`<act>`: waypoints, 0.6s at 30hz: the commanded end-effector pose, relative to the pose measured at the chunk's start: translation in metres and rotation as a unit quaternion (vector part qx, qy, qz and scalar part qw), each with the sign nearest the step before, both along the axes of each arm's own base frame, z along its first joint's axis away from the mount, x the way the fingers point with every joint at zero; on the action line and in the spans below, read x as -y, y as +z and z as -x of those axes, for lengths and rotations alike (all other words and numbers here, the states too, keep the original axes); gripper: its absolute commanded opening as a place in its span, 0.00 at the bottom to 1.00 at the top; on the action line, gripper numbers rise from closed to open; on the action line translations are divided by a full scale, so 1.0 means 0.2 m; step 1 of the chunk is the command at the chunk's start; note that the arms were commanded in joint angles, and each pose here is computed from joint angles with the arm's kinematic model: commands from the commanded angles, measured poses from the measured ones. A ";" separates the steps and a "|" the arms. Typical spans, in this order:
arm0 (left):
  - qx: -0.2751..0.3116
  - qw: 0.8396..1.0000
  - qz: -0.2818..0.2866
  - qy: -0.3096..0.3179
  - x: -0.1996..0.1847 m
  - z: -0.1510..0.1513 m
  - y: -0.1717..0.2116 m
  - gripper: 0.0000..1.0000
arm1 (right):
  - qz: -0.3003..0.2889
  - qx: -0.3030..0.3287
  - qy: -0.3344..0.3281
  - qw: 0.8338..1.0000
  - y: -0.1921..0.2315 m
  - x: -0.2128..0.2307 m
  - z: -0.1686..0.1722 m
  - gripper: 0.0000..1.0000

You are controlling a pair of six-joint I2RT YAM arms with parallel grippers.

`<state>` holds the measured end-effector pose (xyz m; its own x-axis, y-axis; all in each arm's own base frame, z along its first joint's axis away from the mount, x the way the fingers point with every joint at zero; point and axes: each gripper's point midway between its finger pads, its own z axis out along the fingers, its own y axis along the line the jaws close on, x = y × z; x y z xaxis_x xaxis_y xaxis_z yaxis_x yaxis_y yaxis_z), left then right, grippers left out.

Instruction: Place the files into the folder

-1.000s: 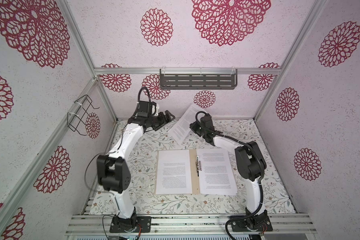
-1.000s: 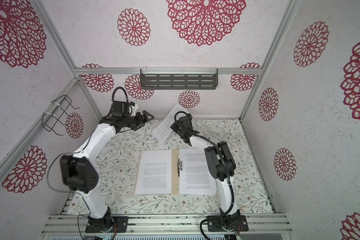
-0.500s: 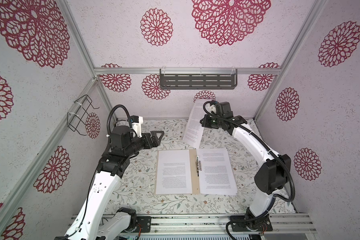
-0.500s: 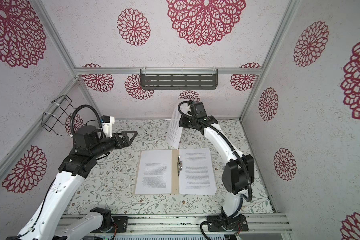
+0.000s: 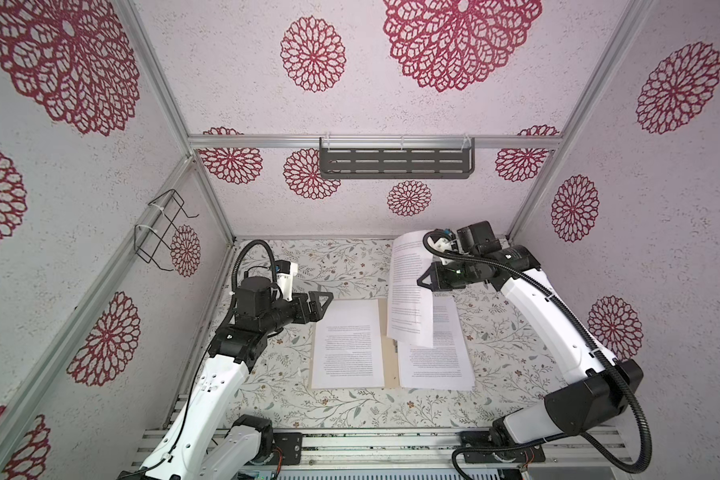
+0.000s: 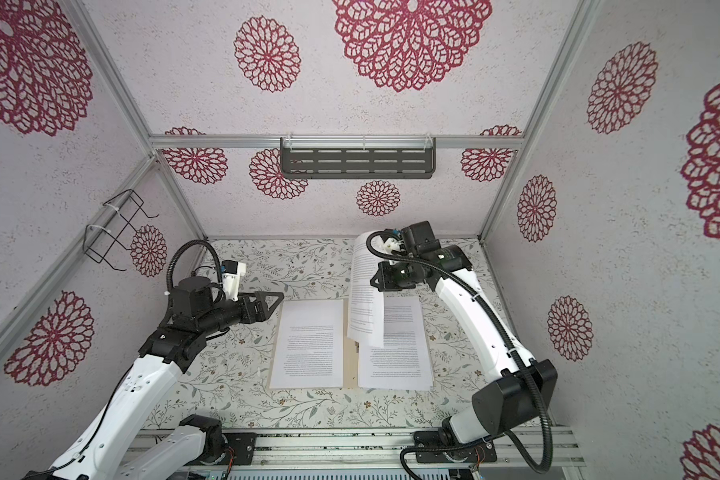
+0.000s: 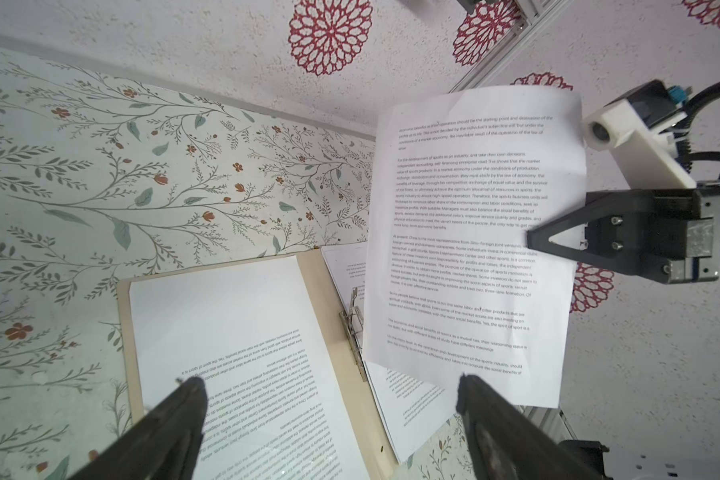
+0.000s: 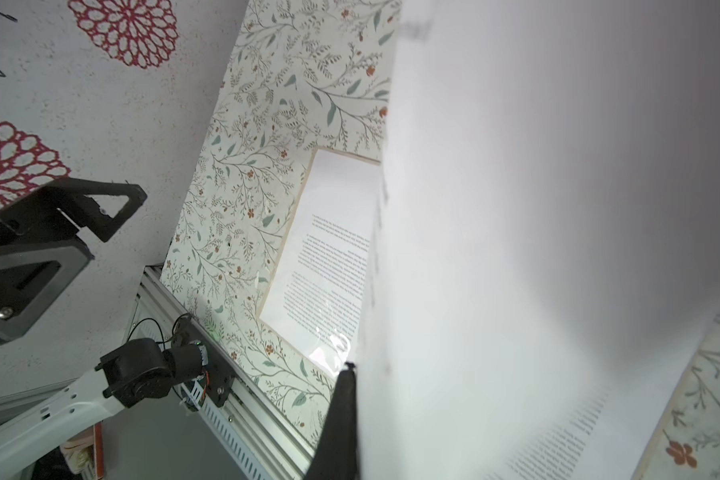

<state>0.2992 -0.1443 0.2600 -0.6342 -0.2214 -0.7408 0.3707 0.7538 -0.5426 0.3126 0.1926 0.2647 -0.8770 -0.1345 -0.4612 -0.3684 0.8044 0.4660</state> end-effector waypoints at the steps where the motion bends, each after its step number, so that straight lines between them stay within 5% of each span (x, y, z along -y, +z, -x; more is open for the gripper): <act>1: 0.042 0.999 0.006 -0.016 0.03 -0.01 0.08 0.97 | 0.121 -0.071 -0.030 0.990 -0.27 0.29 0.07 0.00; 9: 0.050 0.998 0.002 -0.025 0.04 0.04 0.10 0.97 | 0.386 -0.108 -0.040 0.915 -0.73 0.71 0.00 0.00; 18: 0.051 0.998 0.015 -0.034 0.06 0.08 0.10 0.97 | 0.367 -0.085 -0.027 0.926 -0.87 0.65 -0.10 0.00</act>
<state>0.2862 -0.1509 0.2760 -0.5900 -0.2154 -0.7782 0.4310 0.7310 -0.5291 0.3166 0.0629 0.0769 -0.9589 -0.2803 -0.0447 -0.2729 0.9536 -0.1273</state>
